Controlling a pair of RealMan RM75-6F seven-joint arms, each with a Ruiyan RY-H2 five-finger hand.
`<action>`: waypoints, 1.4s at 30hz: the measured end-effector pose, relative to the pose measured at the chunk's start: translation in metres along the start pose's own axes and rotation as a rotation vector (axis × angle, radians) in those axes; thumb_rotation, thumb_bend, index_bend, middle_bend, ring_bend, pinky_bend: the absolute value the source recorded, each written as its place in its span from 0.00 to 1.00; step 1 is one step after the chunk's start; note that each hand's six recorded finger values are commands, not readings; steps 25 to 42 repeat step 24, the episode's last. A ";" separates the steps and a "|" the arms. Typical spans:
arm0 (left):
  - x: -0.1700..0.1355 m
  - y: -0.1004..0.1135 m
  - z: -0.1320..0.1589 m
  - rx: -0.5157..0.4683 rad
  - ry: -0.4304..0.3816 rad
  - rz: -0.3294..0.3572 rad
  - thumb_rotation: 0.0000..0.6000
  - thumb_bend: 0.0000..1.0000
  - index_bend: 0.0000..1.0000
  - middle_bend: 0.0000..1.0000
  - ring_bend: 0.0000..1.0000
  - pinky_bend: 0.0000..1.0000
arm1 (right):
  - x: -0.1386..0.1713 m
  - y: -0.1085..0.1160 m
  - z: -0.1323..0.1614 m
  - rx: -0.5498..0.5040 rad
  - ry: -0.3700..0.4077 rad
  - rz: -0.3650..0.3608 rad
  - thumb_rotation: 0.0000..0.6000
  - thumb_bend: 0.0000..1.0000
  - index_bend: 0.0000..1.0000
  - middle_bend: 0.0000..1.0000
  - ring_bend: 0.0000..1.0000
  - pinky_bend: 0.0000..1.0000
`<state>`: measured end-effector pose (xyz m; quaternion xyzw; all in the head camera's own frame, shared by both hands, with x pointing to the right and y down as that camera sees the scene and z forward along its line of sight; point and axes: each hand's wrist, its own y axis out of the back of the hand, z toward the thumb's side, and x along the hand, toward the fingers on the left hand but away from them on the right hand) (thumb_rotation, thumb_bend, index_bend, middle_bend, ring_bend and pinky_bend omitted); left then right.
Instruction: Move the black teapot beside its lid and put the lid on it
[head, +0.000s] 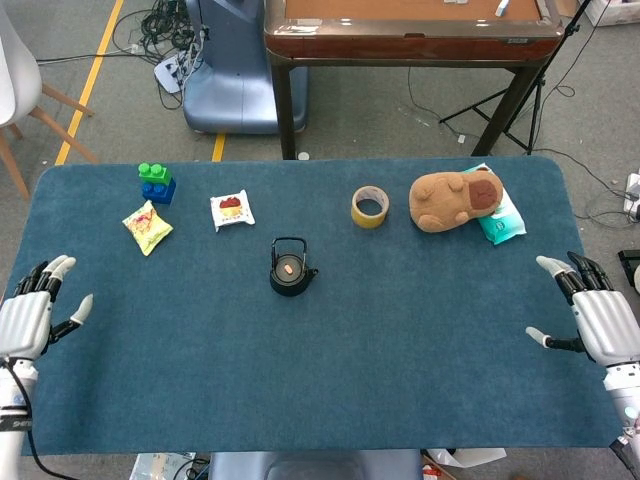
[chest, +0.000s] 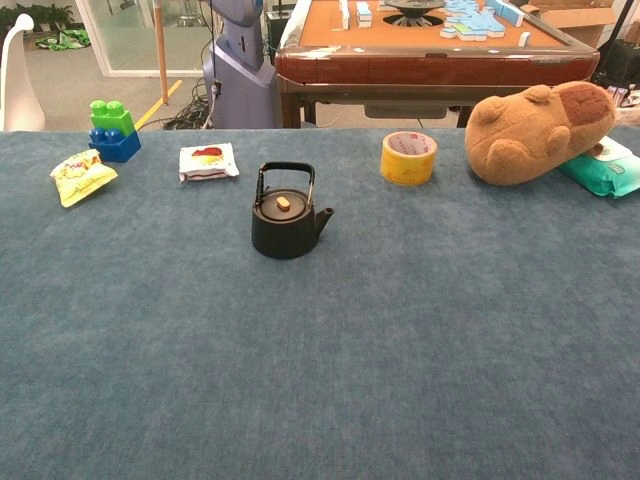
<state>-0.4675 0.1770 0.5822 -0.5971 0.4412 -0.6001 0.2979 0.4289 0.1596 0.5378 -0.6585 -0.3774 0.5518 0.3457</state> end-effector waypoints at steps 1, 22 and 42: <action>-0.007 0.001 -0.003 0.005 0.007 0.005 0.12 0.24 0.11 0.09 0.00 0.08 | 0.001 0.000 0.001 -0.004 0.005 -0.008 1.00 0.11 0.12 0.19 0.01 0.06; -0.070 0.007 -0.005 -0.006 0.002 0.090 0.14 0.24 0.11 0.09 0.00 0.08 | 0.017 0.001 0.004 -0.004 -0.014 -0.069 1.00 0.11 0.12 0.19 0.01 0.06; -0.070 0.006 -0.005 -0.013 -0.001 0.092 0.14 0.24 0.11 0.09 0.00 0.08 | 0.018 0.001 0.005 -0.003 -0.015 -0.070 1.00 0.11 0.12 0.19 0.01 0.06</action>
